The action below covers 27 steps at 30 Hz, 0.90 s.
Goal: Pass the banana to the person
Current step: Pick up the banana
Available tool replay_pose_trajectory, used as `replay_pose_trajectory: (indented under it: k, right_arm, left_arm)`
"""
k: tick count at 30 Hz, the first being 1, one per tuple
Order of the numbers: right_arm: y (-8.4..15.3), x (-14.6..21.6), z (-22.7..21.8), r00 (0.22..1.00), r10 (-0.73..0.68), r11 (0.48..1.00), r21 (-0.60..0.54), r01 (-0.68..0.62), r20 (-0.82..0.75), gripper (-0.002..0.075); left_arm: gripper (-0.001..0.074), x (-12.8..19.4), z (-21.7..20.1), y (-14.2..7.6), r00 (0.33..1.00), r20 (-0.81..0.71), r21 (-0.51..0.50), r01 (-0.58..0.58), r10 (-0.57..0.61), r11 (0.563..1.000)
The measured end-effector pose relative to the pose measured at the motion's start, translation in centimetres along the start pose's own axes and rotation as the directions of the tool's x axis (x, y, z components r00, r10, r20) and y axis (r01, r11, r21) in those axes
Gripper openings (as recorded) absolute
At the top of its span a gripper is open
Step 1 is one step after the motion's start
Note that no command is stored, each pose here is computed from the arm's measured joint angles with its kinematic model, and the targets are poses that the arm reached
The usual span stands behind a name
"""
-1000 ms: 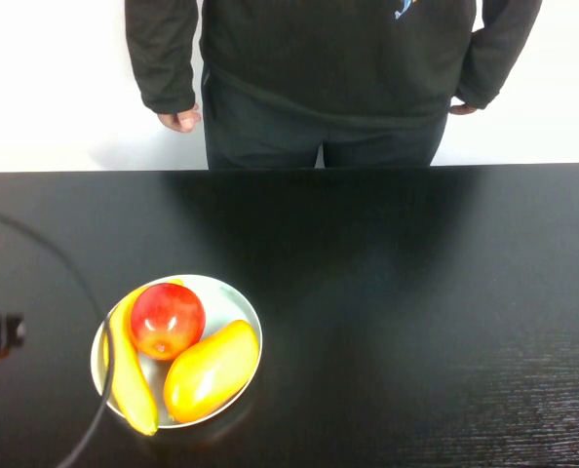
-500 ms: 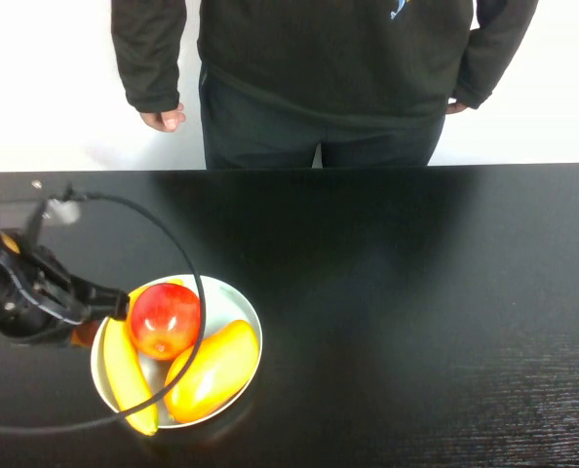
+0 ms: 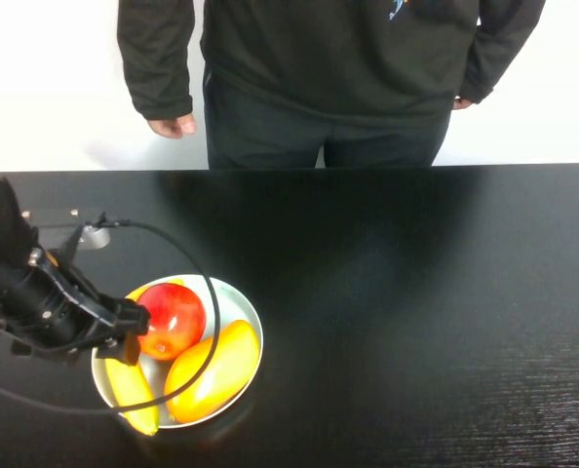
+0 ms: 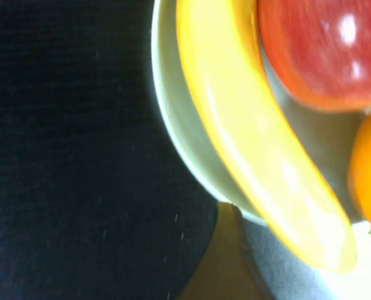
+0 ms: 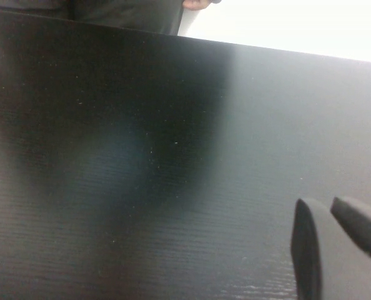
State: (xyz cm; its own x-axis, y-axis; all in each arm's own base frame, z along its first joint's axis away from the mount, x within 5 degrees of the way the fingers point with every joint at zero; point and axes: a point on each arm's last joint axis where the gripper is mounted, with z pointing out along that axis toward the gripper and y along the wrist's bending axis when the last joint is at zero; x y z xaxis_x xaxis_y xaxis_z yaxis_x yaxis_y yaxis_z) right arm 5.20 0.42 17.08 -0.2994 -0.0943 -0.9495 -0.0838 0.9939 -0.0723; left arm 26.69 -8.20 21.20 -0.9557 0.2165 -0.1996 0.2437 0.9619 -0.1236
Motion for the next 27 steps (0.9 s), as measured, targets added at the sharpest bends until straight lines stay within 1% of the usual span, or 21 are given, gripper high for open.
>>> replay_pose_trajectory:
  k: [5, 11, 21, 27]
  right_arm:
    - [0.0, 0.0, 0.0, 1.0, 0.0, 1.0, 0.0, 0.0, 0.0, -0.0011]
    - [0.0, 0.0, 0.0, 1.0, 0.0, 1.0, 0.0, 0.0, 0.0, -0.0011]
    - [0.0, 0.0, 0.0, 1.0, 0.0, 1.0, 0.0, 0.0, 0.0, -0.0011]
    - [0.0, 0.0, 0.0, 1.0, 0.0, 1.0, 0.0, 0.0, 0.0, -0.0011]
  left_arm:
    - [0.0484, -0.5, 1.5, 0.1, 1.0, -0.005, 0.009, 0.017, -0.016, 1.0]
    - [0.0484, -0.7, 3.4, 0.3, 0.998, -0.058, 0.009, -0.008, 0.008, 1.0]
    - [0.0484, -1.3, 5.2, 0.5, 0.999, -0.037, 0.002, -0.002, 0.002, 1.0]
    - [0.0484, -1.6, 5.4, 0.6, 1.0, -0.013, -0.001, -0.002, 0.002, 1.0]
